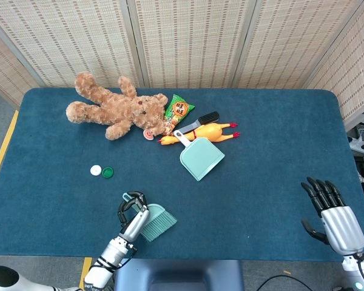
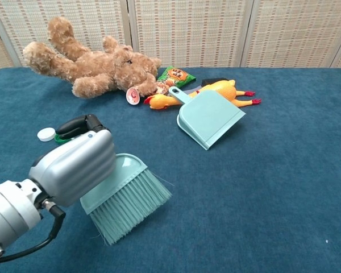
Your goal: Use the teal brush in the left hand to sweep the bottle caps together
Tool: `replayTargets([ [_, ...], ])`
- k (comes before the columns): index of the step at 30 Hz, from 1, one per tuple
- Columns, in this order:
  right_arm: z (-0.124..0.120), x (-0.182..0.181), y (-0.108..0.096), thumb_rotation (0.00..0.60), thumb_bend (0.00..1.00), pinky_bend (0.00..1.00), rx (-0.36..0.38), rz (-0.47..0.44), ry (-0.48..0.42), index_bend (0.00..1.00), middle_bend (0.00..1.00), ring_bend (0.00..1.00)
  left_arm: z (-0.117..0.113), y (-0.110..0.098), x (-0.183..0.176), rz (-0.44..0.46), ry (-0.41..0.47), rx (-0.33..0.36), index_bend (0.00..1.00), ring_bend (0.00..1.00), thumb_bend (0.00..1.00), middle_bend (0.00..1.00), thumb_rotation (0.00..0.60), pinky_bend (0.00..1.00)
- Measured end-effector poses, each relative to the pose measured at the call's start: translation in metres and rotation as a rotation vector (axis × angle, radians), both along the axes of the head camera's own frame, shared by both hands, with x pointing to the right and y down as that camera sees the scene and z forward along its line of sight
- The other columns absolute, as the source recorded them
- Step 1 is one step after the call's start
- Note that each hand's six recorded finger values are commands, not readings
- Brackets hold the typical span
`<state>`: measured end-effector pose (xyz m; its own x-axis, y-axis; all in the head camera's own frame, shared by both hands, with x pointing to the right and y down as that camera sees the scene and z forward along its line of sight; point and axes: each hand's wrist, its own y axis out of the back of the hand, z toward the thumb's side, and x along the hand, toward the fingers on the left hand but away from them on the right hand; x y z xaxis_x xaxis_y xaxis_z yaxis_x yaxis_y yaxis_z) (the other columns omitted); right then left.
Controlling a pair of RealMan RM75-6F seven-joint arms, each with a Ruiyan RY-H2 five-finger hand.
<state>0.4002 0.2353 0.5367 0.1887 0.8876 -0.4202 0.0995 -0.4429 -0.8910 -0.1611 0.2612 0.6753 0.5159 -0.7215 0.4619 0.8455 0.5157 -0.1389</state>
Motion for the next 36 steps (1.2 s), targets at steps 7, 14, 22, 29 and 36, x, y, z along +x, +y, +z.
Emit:
replayTargets([
  [7, -0.003, 0.002, 0.000, 0.600, 0.23, 0.00, 0.004, 0.004, -0.006, 0.00, 0.00, 0.00, 0.014, -0.008, 0.001, 0.002, -0.024, 0.029, 0.87, 0.74, 0.55, 1.00, 0.600, 0.82],
  [14, -0.002, 0.003, -0.001, 0.600, 0.23, 0.00, 0.002, 0.007, -0.001, 0.00, 0.00, 0.00, 0.026, -0.017, -0.008, -0.006, -0.061, 0.051, 0.87, 0.74, 0.55, 1.00, 0.600, 0.82],
  [22, -0.003, 0.003, 0.000, 0.600, 0.23, 0.00, 0.001, 0.009, 0.004, 0.00, 0.00, 0.00, 0.035, -0.024, -0.019, -0.010, -0.091, 0.065, 0.87, 0.74, 0.55, 1.00, 0.600, 0.82],
  [29, -0.003, 0.004, -0.001, 0.600, 0.23, 0.00, 0.000, 0.013, 0.006, 0.00, 0.00, 0.00, 0.039, -0.033, -0.027, -0.018, -0.100, 0.086, 0.87, 0.74, 0.55, 1.00, 0.600, 0.82],
  [36, -0.003, 0.005, -0.001, 0.600, 0.23, 0.00, 0.001, 0.015, 0.008, 0.00, 0.00, 0.00, 0.041, -0.044, -0.045, -0.040, -0.131, 0.112, 0.87, 0.74, 0.55, 1.00, 0.600, 0.82],
])
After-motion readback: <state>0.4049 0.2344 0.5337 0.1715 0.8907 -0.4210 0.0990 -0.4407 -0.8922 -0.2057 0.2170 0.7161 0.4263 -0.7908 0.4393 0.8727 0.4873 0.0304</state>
